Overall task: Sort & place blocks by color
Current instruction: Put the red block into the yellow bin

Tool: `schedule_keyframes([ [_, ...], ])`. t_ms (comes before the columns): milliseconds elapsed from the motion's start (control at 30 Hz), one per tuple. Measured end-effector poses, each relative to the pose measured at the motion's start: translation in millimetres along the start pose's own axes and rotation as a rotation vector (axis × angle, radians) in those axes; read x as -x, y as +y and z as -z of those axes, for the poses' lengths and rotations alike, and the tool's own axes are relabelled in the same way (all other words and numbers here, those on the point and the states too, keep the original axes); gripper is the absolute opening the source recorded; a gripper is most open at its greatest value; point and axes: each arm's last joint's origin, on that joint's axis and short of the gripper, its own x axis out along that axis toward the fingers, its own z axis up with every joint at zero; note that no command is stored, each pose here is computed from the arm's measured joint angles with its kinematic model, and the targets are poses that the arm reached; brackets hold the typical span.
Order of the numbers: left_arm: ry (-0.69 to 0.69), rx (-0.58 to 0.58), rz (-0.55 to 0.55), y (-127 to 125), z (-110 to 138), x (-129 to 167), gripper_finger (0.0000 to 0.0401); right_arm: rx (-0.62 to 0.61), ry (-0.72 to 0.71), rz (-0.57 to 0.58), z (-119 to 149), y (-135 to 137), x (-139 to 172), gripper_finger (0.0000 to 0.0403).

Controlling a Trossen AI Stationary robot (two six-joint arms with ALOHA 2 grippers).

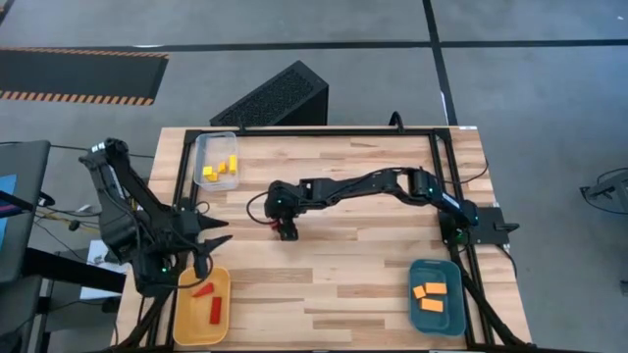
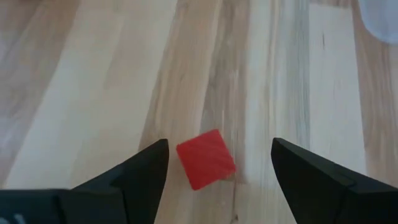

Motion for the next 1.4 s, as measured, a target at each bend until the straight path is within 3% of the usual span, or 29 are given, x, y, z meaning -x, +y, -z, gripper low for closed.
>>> schedule_keyframes([
  [233, 0.06, 0.045, -0.045, 3.1, 2.6, -12.4, 0.0147, 0.034, 0.038, -0.077, 15.2, -0.6, -18.3, 0.0306],
  [367, 0.057, 0.112, -0.064, 4.4, 1.1, -15.2, 0.0147, 0.016, 0.071, -0.091, 20.6, 6.4, -26.5, 0.0306],
  [633, 0.043, 0.135, -0.066, 3.4, -1.6, -17.9, 0.0147, -0.002, 0.04, -0.07, 15.7, 10.2, -26.9, 0.0299],
  [800, 0.04, 0.142, -0.082, 4.6, -2.8, -20.3, 0.0147, -0.118, 0.084, -0.036, 20.2, 4.7, -26.2, 0.0256],
  [1067, 0.026, 0.307, -0.131, 8.9, -6.6, -27.5, 0.0147, -0.296, 0.097, -0.053, 13.2, 2.3, -9.6, 0.0118],
  [1400, 0.037, 0.46, -0.122, 18.1, -22.6, -22.2, 0.0147, -0.276, -0.06, -0.072, -24.0, 5.4, 53.1, 0.0119],
])
